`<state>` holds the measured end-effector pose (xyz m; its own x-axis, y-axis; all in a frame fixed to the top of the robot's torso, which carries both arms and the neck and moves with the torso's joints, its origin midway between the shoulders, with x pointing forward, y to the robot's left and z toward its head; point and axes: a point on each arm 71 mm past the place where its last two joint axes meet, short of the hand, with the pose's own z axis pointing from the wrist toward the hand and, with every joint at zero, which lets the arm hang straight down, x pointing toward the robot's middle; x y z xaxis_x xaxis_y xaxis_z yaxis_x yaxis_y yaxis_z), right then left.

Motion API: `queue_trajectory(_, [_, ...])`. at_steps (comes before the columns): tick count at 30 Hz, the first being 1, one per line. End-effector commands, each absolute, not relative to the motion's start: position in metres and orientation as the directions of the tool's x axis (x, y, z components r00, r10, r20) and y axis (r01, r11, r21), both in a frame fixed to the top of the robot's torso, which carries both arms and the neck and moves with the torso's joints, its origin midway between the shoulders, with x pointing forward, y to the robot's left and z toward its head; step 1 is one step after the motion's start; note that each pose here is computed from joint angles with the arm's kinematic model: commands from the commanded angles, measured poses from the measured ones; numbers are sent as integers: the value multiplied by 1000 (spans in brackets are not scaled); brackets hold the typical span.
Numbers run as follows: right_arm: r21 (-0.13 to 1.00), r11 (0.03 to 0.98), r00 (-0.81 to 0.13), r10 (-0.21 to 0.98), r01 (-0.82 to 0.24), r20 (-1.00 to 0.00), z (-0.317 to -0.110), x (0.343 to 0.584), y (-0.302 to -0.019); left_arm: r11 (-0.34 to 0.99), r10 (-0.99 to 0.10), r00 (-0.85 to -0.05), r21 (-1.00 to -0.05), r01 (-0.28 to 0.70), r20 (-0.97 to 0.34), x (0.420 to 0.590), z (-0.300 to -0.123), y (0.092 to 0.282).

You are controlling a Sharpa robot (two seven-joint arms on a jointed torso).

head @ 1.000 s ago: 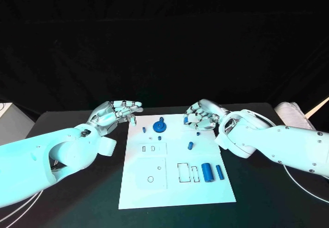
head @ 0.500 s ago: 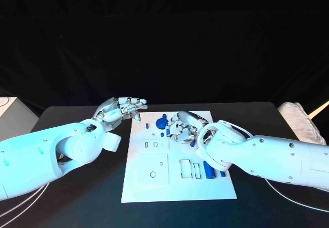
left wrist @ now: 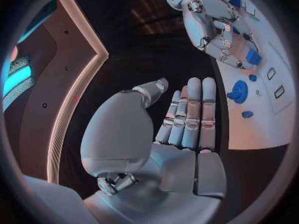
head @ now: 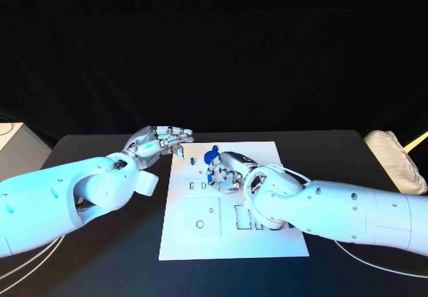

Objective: Assemble the parts on the task board

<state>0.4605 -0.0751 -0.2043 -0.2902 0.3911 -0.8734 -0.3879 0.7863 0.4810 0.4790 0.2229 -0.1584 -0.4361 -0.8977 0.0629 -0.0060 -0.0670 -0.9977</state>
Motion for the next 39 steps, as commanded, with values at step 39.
queue_trajectory(39, [428, 821, -289, 335, -378, -897, -227, 459, -65, -60, -887, -459, -998, -11, 58, 478, -158, 221])
